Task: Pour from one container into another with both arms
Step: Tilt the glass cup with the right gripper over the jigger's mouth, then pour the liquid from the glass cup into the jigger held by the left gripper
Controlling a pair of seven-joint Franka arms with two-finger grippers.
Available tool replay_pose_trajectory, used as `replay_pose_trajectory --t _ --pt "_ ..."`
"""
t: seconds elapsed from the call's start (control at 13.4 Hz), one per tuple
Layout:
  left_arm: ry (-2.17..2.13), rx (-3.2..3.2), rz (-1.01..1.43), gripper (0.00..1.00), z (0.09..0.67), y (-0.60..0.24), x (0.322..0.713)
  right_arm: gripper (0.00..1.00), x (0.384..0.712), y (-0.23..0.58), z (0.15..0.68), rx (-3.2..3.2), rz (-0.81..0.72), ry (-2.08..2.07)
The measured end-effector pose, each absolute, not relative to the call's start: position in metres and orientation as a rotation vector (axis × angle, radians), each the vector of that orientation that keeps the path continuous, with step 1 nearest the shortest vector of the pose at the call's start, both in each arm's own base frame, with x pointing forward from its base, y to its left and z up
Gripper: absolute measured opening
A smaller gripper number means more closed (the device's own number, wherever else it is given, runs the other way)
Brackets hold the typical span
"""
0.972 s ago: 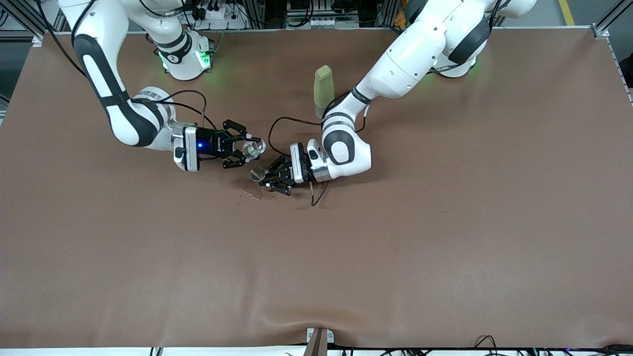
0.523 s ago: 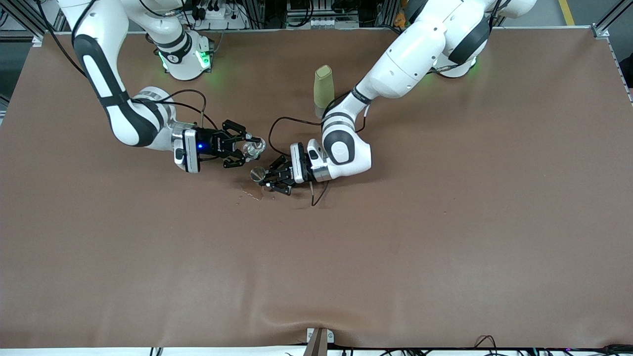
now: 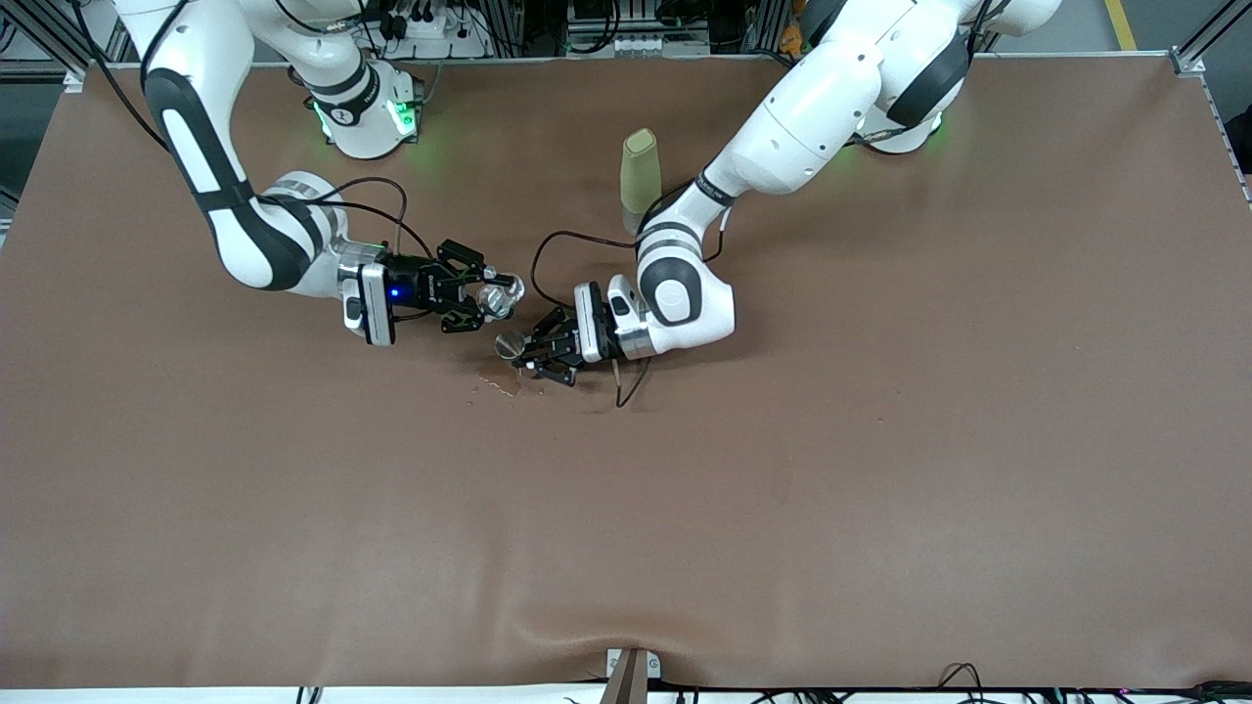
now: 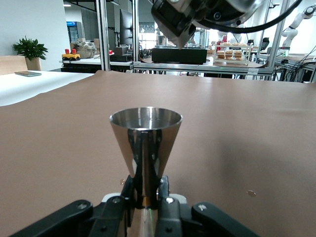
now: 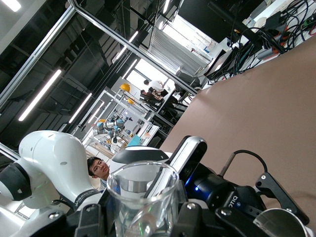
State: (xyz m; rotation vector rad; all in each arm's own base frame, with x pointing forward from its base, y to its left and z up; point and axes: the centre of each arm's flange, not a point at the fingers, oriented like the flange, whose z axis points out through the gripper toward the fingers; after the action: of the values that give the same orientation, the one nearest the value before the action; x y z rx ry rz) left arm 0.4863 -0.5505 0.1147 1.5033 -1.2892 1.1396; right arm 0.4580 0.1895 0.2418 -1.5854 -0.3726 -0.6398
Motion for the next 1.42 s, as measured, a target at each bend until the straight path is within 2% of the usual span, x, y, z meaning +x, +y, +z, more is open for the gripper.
replay_pose_trajectory --t 1.42 --pt "-1.291 1.508 1.132 0.21 0.1115 -0.5491 0.4844 0.5 0.4559 0.198 0.233 -1.591 -0.525 -0.214"
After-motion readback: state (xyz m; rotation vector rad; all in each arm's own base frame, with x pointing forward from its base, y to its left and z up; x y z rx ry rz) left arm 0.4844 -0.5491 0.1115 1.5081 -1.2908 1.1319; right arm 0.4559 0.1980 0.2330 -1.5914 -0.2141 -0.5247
